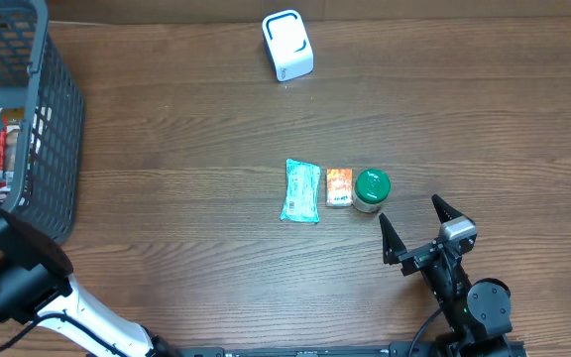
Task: Scan the item barcode
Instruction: 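Reach the left gripper back into the grey basket and grasp a bag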
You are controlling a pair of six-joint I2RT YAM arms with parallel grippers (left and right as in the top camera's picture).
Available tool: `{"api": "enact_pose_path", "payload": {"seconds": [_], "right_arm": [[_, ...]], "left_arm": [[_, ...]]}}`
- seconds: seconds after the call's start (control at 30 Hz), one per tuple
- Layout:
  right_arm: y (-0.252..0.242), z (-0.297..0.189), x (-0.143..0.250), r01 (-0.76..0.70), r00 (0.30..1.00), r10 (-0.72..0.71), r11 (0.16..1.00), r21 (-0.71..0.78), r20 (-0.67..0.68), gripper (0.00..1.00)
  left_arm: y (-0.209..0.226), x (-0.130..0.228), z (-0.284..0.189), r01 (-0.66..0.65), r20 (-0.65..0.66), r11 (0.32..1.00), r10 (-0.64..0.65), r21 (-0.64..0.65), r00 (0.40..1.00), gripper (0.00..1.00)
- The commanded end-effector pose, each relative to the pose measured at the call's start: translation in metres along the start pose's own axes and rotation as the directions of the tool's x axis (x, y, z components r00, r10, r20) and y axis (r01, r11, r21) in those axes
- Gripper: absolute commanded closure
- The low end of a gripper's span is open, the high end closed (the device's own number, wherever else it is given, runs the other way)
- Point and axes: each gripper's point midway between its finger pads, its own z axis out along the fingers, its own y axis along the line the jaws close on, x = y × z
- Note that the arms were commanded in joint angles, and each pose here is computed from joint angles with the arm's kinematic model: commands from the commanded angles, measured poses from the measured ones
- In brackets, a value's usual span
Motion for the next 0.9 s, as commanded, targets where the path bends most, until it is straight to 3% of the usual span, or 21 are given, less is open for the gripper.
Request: {"api": "enact_pose_path", "payload": {"seconds": [0.0,0.13,0.3,0.7,0.73,0.87], "right_arm": [[-0.001,0.000,0.003,-0.004,1.000,0.004,1.000,0.000,0.000,0.00],[-0.001,0.000,0.003,-0.004,1.000,0.004,1.000,0.000,0.000,0.00],[-0.001,0.000,0.003,-0.004,1.000,0.004,1.000,0.000,0.000,0.00],[-0.001,0.000,0.003,-0.004,1.000,0.004,1.000,0.000,0.000,0.00],[-0.001,0.000,0.003,-0.004,1.000,0.004,1.000,0.000,0.000,0.00],[-0.001,0.000,0.003,-0.004,1.000,0.004,1.000,0.000,0.000,0.00]], "left_arm": [[-0.010,0.019,0.025,-0.109,-0.015,0.994,0.109,0.016,0.994,0.00],[-0.016,0.034,0.054,-0.138,0.003,0.990,0.138,0.020,0.990,0.00],[-0.037,0.050,0.079,-0.176,0.052,0.977,0.171,0.120,0.984,0.00],[-0.039,0.092,0.109,-0.162,0.023,0.980,0.160,0.116,0.987,0.01],[-0.040,0.093,0.109,-0.162,0.020,0.980,0.160,0.119,0.987,0.05],[-0.041,0.098,0.109,-0.163,0.003,0.979,0.164,0.126,0.986,0.45]]}}
